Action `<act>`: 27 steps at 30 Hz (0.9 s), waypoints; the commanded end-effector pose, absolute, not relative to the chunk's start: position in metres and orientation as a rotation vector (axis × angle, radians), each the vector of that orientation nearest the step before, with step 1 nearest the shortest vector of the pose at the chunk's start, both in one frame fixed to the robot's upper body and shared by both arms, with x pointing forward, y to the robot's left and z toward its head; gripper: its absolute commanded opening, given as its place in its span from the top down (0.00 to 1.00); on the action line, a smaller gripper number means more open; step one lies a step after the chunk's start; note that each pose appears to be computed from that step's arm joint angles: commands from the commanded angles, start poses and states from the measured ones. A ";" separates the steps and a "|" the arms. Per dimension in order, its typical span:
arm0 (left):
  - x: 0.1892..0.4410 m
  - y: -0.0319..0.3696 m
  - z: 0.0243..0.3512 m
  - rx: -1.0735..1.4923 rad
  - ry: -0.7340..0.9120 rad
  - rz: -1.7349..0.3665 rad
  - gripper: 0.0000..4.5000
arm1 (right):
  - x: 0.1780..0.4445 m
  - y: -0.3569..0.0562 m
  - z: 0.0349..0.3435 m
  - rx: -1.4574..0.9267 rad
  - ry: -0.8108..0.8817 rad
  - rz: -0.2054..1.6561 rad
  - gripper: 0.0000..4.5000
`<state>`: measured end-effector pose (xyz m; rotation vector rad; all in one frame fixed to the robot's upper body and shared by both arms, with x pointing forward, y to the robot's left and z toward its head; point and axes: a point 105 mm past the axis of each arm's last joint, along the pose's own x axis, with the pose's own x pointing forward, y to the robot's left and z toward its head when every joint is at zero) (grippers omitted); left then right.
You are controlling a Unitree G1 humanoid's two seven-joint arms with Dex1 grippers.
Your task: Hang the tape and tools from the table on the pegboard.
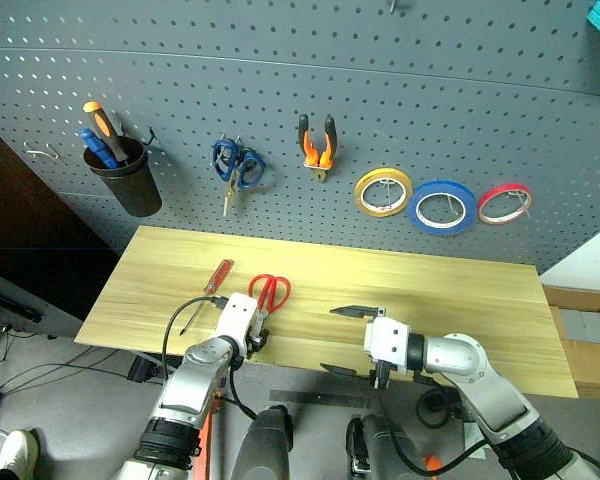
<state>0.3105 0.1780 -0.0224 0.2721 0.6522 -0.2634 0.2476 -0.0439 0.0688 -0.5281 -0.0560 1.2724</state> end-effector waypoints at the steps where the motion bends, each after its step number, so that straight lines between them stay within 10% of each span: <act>1: 0.306 0.187 -0.030 0.302 0.692 -0.250 0.52 | 0.247 -0.040 0.075 -0.539 -0.098 1.283 0.00; 7: 0.305 0.189 -0.030 0.304 0.693 -0.238 0.94 | 0.249 -0.039 0.077 -0.534 -0.107 1.279 0.00; 27: 0.279 0.177 0.058 0.279 0.277 -0.161 0.94 | 0.246 -0.058 0.153 -0.087 -0.311 1.013 0.00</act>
